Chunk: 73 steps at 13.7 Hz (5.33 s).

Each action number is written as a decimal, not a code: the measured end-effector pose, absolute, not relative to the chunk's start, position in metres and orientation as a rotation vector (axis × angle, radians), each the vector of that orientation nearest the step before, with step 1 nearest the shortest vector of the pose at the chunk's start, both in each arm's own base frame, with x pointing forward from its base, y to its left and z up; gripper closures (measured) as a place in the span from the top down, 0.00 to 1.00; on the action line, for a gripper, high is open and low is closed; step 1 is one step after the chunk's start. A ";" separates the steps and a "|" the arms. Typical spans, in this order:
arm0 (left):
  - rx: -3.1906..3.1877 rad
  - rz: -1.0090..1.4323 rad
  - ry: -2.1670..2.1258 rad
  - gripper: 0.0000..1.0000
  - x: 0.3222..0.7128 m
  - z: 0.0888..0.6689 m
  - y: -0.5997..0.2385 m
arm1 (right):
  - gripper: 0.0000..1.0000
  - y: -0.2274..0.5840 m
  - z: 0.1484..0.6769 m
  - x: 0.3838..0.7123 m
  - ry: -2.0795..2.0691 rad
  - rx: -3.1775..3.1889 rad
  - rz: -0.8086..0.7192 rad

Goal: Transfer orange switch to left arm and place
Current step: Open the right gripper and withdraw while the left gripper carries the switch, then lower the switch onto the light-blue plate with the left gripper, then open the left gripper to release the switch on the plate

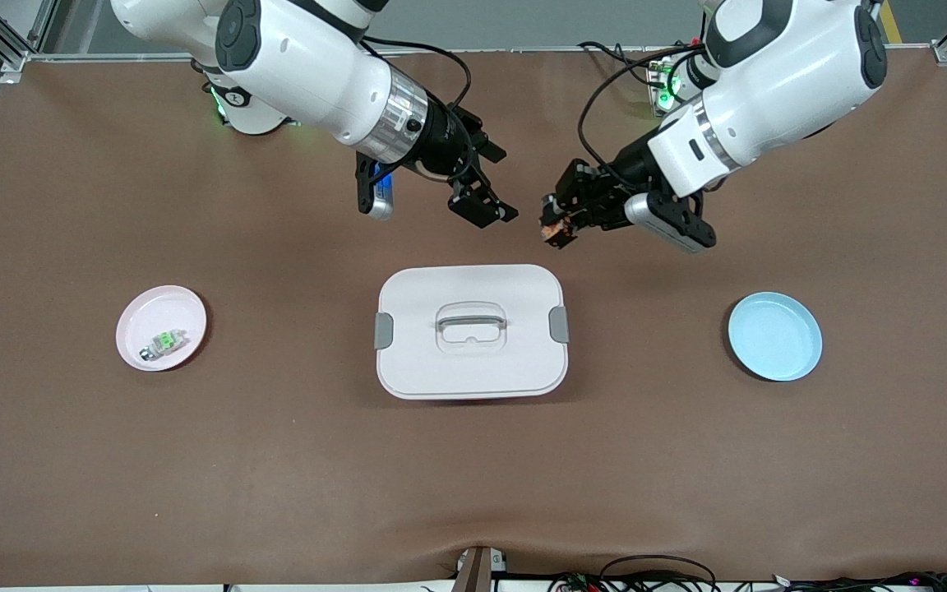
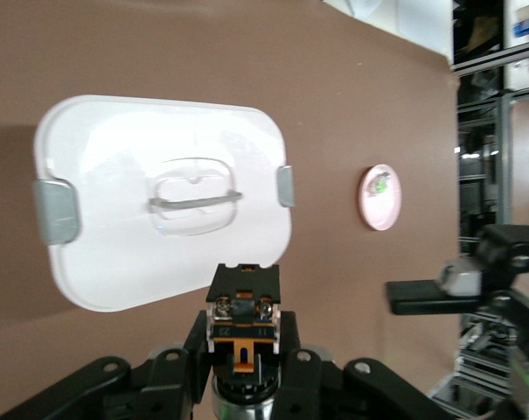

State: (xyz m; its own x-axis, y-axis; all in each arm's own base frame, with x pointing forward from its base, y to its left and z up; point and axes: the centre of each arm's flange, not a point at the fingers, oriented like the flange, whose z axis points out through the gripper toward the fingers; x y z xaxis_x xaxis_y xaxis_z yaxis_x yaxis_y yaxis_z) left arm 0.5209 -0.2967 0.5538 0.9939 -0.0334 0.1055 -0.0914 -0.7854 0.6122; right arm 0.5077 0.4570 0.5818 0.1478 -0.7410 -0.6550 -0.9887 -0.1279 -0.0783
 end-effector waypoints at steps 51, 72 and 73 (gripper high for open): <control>2.305 -0.187 -2.058 0.34 0.614 0.225 0.053 | 1.00 -0.039 0.631 0.518 0.196 -3.110 0.047; 2.539 -0.146 -1.905 1.00 0.635 0.282 0.048 | 1.00 -0.052 0.645 0.517 0.156 -3.118 0.003; 2.603 -0.143 -1.828 1.00 0.639 0.297 0.046 | 1.00 -0.053 0.645 0.517 0.156 -3.118 0.002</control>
State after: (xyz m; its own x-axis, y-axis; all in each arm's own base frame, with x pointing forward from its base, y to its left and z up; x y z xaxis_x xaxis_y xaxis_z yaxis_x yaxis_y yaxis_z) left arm 0.6392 0.0465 0.2966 0.3369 -0.9365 -0.0974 -0.9403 -0.3400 0.0172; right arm 0.5170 -0.0527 0.6451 0.9950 -0.1001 -0.0021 -0.1001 -0.9948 -0.0198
